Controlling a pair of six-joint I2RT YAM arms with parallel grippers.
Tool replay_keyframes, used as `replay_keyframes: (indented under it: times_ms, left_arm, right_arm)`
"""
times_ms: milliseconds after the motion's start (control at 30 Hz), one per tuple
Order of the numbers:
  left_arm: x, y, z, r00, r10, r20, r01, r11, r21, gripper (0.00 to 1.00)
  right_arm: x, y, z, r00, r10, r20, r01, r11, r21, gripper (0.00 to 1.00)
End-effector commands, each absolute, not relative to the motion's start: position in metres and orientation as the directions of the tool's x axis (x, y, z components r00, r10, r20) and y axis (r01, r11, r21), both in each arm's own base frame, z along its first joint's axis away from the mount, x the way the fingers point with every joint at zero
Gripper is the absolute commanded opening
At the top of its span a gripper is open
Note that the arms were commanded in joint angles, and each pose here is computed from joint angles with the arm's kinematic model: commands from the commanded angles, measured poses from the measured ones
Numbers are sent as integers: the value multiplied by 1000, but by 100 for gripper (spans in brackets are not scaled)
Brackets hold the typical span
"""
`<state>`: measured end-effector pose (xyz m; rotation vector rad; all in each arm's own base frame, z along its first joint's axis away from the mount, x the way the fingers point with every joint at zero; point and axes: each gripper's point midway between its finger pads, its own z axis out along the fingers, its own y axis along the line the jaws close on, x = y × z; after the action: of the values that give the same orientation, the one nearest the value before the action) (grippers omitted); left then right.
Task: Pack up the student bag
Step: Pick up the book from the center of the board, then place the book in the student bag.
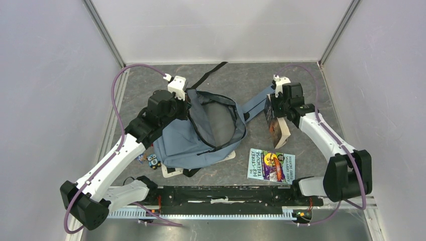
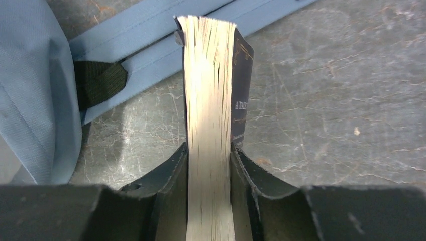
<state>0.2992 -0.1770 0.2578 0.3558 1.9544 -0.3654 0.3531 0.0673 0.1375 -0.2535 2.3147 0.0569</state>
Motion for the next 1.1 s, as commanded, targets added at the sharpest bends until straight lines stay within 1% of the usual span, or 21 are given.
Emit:
replay_keyframes:
  times_ms: [0, 133, 167, 233, 267, 333, 433, 533, 633, 733, 833, 900, 1067]
  left_arm:
    - [304, -182, 275, -347, 25, -938, 411, 902, -128, 2]
    - [303, -182, 276, -346, 25, -938, 412, 902, -128, 2]
    - [304, -182, 275, -346, 25, -938, 411, 903, -128, 2]
    - [304, -182, 275, -347, 25, -938, 411, 902, -128, 2]
    - [304, -182, 275, -347, 26, -938, 412, 902, -128, 2]
    - [303, -183, 275, -347, 25, -938, 415, 901, -129, 2]
    - [304, -183, 275, -347, 24, -937, 415, 900, -131, 2]
    - [303, -184, 276, -346, 23, -938, 419, 898, -133, 2]
    - [303, -184, 276, -346, 23, -938, 419, 898, -133, 2]
    - [302, -184, 277, -341, 20, -940, 421, 897, -134, 2]
    - [302, -185, 277, -342, 20, -939, 425, 895, -135, 2]
    - [302, -185, 277, -340, 19, -940, 428, 893, -137, 2]
    - [301, -186, 278, -334, 18, -942, 434, 891, -137, 2]
  right_arm:
    - [334, 78, 95, -751, -186, -634, -253, 967, 16, 37]
    - [333, 79, 85, -765, -190, -616, -257, 966, 20, 37]
    - [333, 78, 83, -767, -189, -613, -254, 967, 19, 36]
    - [335, 78, 86, -763, -184, -619, -245, 970, 13, 18]
    - [337, 78, 93, -751, -179, -635, -244, 970, 15, 11]
    - [344, 82, 117, -716, -161, -679, -241, 970, 23, 1]
    - [353, 97, 172, -624, -103, -775, -259, 962, 80, 0]
    - [356, 119, 232, -504, -8, -864, -312, 934, 174, 0]
    - [351, 145, 269, -420, 109, -901, -384, 878, 285, 0]
    - [342, 175, 283, -400, 206, -893, -456, 800, 389, 0]
    - [337, 203, 288, -386, 271, -882, -511, 733, 449, 0]
    - [331, 225, 287, -399, 289, -870, -555, 679, 480, 0]
    - [321, 278, 273, -491, 280, -825, -617, 557, 556, 0]
